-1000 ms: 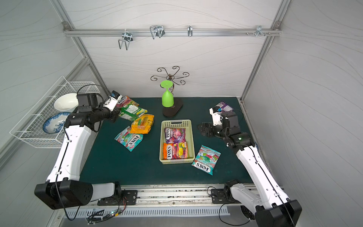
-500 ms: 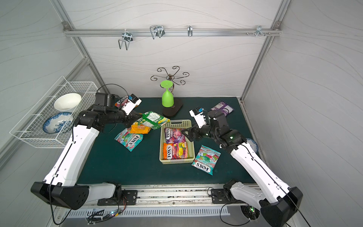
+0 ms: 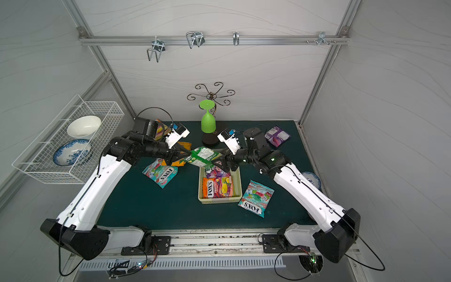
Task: Put the candies in the basket
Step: Place the candy in the basket.
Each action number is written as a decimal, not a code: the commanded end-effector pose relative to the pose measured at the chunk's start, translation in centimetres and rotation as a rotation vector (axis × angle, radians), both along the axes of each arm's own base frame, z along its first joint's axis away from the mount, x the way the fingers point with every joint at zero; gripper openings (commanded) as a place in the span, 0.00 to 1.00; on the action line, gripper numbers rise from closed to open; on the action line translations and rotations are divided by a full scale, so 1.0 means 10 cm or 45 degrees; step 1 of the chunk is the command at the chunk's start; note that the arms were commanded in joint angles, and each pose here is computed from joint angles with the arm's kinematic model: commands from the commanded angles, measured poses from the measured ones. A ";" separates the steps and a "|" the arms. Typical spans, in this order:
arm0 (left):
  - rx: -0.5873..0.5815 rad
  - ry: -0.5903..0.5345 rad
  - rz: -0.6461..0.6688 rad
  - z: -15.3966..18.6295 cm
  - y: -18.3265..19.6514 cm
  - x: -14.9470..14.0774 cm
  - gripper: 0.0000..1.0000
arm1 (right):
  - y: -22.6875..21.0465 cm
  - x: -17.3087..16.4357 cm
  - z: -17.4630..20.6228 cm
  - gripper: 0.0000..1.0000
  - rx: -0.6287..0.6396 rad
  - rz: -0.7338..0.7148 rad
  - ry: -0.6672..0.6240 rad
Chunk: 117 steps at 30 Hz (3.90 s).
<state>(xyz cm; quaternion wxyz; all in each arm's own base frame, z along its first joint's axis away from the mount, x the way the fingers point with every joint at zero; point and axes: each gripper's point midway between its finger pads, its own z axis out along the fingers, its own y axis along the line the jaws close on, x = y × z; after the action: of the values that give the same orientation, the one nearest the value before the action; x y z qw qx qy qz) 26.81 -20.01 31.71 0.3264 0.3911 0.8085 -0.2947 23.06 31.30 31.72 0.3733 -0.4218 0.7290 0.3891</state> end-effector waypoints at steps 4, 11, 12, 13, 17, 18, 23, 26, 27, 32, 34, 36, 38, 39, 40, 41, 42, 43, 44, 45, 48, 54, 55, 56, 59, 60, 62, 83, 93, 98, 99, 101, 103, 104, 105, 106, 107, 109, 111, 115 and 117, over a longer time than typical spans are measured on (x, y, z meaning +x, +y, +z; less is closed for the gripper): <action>-0.107 -0.046 -0.074 0.27 -0.17 -0.06 0.00 | 0.17 -0.03 0.03 0.60 0.029 0.112 -0.024; -0.127 -0.029 -0.115 0.28 -0.21 -0.14 0.00 | 0.22 0.04 -0.01 0.38 0.002 0.116 -0.061; -0.124 -0.031 -0.122 0.27 -0.22 -0.15 0.00 | 0.20 0.06 -0.02 0.40 -0.016 0.103 -0.076; -0.119 -0.032 -0.121 0.26 -0.21 -0.15 0.00 | 0.17 0.07 -0.01 0.41 -0.032 0.088 -0.095; -0.100 -0.033 -0.132 0.24 -0.20 -0.18 0.00 | -0.01 0.10 0.12 0.49 -0.030 0.042 -0.171; -0.093 -0.039 -0.144 0.23 -0.21 -0.19 0.00 | -0.05 0.09 0.14 0.51 -0.018 0.038 -0.188; -0.069 -0.043 -0.183 0.19 -0.24 -0.24 0.00 | -0.14 0.07 0.22 0.62 0.000 0.077 -0.302; -0.065 -0.052 -0.218 0.20 -0.26 -0.29 0.00 | -0.04 0.03 0.17 0.65 0.023 0.145 -0.281; -0.063 -0.054 -0.224 0.20 -0.27 -0.29 0.00 | 0.00 0.02 0.12 0.66 0.011 0.165 -0.277; -0.097 -0.040 -0.253 0.26 -0.30 -0.35 0.00 | 0.18 0.01 -0.06 0.66 -0.016 0.235 -0.244; -0.107 -0.038 -0.283 0.26 -0.30 -0.39 0.00 | 0.21 0.03 -0.12 0.66 -0.015 0.245 -0.238; -0.106 -0.041 -0.290 0.25 -0.30 -0.41 0.00 | 0.22 0.04 -0.15 0.65 -0.026 0.252 -0.237; -0.103 -0.043 -0.289 0.27 -0.30 -0.41 0.00 | 0.22 0.02 -0.17 0.60 -0.029 0.264 -0.232; -0.103 -0.044 -0.290 0.28 -0.30 -0.41 0.00 | 0.22 0.02 -0.17 0.57 -0.028 0.265 -0.233; -0.109 -0.042 -0.295 0.29 -0.30 -0.42 0.00 | 0.22 0.01 -0.16 0.55 -0.022 0.268 -0.237; -0.113 -0.043 -0.306 0.29 -0.31 -0.44 0.00 | 0.22 0.01 -0.17 0.54 -0.020 0.269 -0.240; -0.120 -0.043 -0.315 0.30 -0.31 -0.45 0.00 | 0.21 0.01 -0.19 0.55 -0.025 0.264 -0.244; -0.122 -0.041 -0.320 0.30 -0.32 -0.46 0.00 | 0.19 0.03 -0.18 0.58 -0.037 0.247 -0.263; -0.121 -0.039 -0.319 0.29 -0.32 -0.46 0.00 | 0.15 0.04 -0.16 0.61 -0.045 0.229 -0.283; -0.117 -0.041 -0.317 0.29 -0.31 -0.46 0.00 | 0.11 0.05 -0.12 0.63 -0.040 0.217 -0.303; -0.094 -0.045 -0.337 0.27 -0.30 -0.49 0.00 | -0.01 0.11 0.03 0.71 0.010 0.186 -0.363; -0.033 -0.078 -0.389 0.18 -0.28 -0.54 0.00 | 0.08 0.03 0.04 0.83 0.058 0.326 -0.415; -0.028 -0.080 -0.397 0.18 -0.28 -0.55 0.00 | 0.11 0.03 0.03 0.83 0.064 0.347 -0.413; -0.024 -0.086 -0.407 0.18 -0.28 -0.57 0.00 | 0.14 0.04 0.00 0.83 0.068 0.368 -0.405; -0.021 -0.097 -0.427 0.18 -0.28 -0.59 0.00 | 0.25 0.03 -0.05 0.83 0.075 0.437 -0.378; -0.024 -0.098 -0.427 0.19 -0.29 -0.59 0.00 | 0.29 0.01 -0.07 0.82 0.077 0.472 -0.360; -0.035 -0.094 -0.433 0.23 -0.29 -0.60 0.00 | 0.36 -0.03 -0.09 0.82 0.093 0.531 -0.329; 0.057 -0.103 -0.204 0.14 -0.08 -0.42 0.50 | 0.14 -0.25 -0.31 0.00 -0.247 0.565 -0.296; -0.081 0.030 0.373 0.01 0.49 0.19 0.60 | -0.04 -0.29 -0.75 0.00 -0.669 0.541 -0.169; -0.047 0.040 0.553 -0.20 0.77 0.35 0.64 | -0.04 -0.29 -1.01 0.00 -0.762 0.518 -0.052; -0.039 0.046 0.578 -0.24 0.81 0.38 0.64 | -0.06 -0.27 -1.08 0.00 -0.799 0.504 -0.022; -0.032 0.052 0.638 -0.27 0.89 0.43 0.66 | -0.07 -0.20 -1.20 0.00 -0.862 0.463 0.020; -0.016 0.042 0.674 -0.31 0.94 0.47 0.66 | -0.06 -0.15 -1.33 0.00 -0.896 0.432 0.077; -0.011 0.043 0.680 -0.34 0.95 0.48 0.66 | -0.05 -0.14 -1.37 0.00 -0.903 0.426 0.100; -0.016 0.049 0.686 -0.35 0.96 0.49 0.66 | -0.04 -0.13 -1.42 0.00 -0.918 0.417 0.131; -0.026 0.055 0.688 -0.35 0.96 0.49 0.66 | -0.05 -0.12 -1.47 0.00 -0.940 0.403 0.163; -0.029 0.057 0.690 -0.35 0.97 0.50 0.66 | -0.04 -0.09 -1.50 0.00 -0.954 0.385 0.186; -0.024 0.055 0.697 -0.34 0.98 0.50 0.66 | -0.02 -0.05 -1.57 0.00 -0.973 0.354 0.236; -0.023 0.055 0.700 -0.36 0.98 0.51 0.66 | 0.01 -0.06 -1.64 0.00 -0.978 0.352 0.284; -0.030 0.069 0.700 -0.39 0.99 0.52 0.66 | 0.04 -0.09 -1.74 0.00 -1.009 0.371 0.333; -0.025 0.064 0.707 -0.37 1.00 0.52 0.66 | 0.06 -0.10 -1.78 0.00 -1.013 0.379 0.344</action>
<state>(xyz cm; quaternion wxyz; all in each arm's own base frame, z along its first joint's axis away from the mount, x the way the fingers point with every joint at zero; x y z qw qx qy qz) 31.31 -10.30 26.78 0.3522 0.1469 0.8986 -0.2165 22.95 31.68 13.77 0.0453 -0.5864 0.7901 0.1728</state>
